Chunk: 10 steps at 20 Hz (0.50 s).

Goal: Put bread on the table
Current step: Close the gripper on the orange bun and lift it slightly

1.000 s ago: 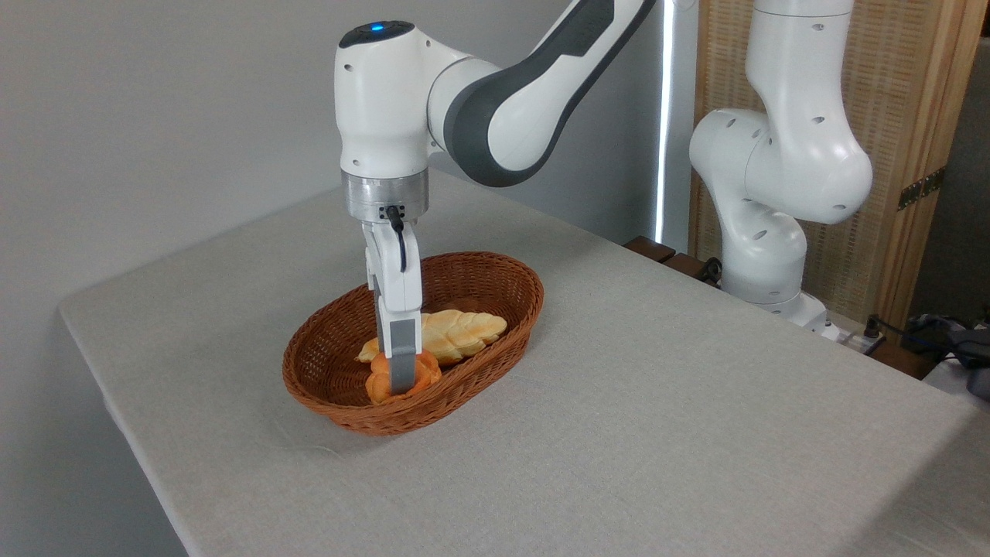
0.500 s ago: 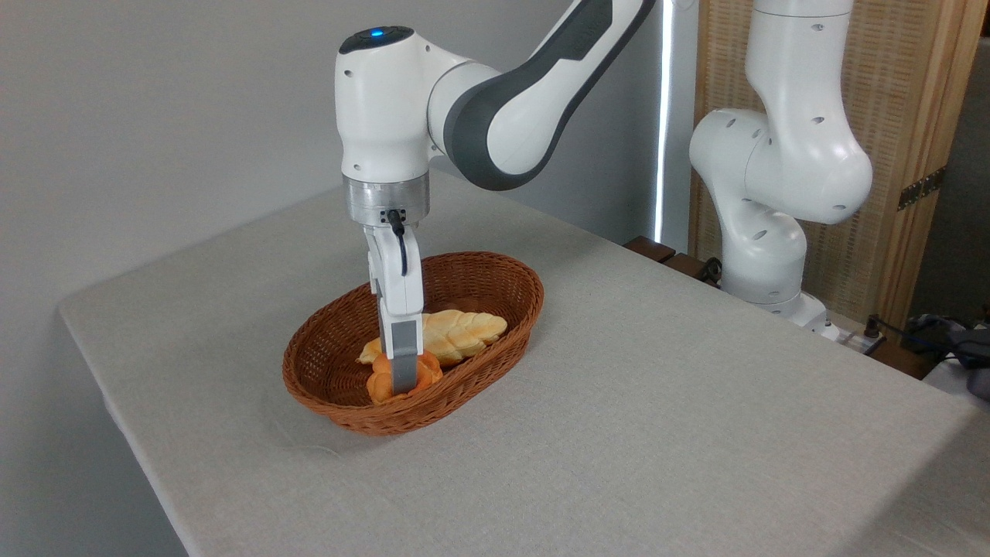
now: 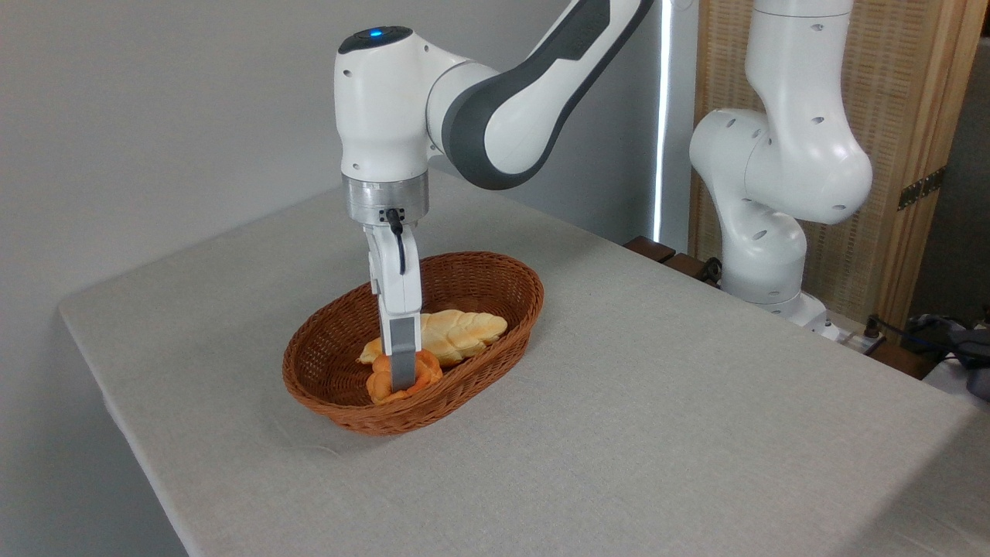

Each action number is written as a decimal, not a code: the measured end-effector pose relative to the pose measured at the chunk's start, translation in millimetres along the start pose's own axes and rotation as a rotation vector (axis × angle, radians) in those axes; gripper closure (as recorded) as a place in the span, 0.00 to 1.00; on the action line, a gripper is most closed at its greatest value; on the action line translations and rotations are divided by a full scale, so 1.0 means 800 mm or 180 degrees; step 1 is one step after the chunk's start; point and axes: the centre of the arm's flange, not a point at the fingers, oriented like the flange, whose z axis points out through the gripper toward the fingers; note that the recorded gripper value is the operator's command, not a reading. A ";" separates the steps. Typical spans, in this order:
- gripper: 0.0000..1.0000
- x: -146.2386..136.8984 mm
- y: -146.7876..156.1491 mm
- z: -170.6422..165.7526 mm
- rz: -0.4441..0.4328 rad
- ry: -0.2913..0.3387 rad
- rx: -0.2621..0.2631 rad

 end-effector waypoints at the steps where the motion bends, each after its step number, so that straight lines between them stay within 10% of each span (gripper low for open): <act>1: 0.79 0.000 0.000 0.000 0.0000 0.0000 0.0000; 10: 0.82 0.000 0.000 0.000 0.0004 -0.0004 0.0003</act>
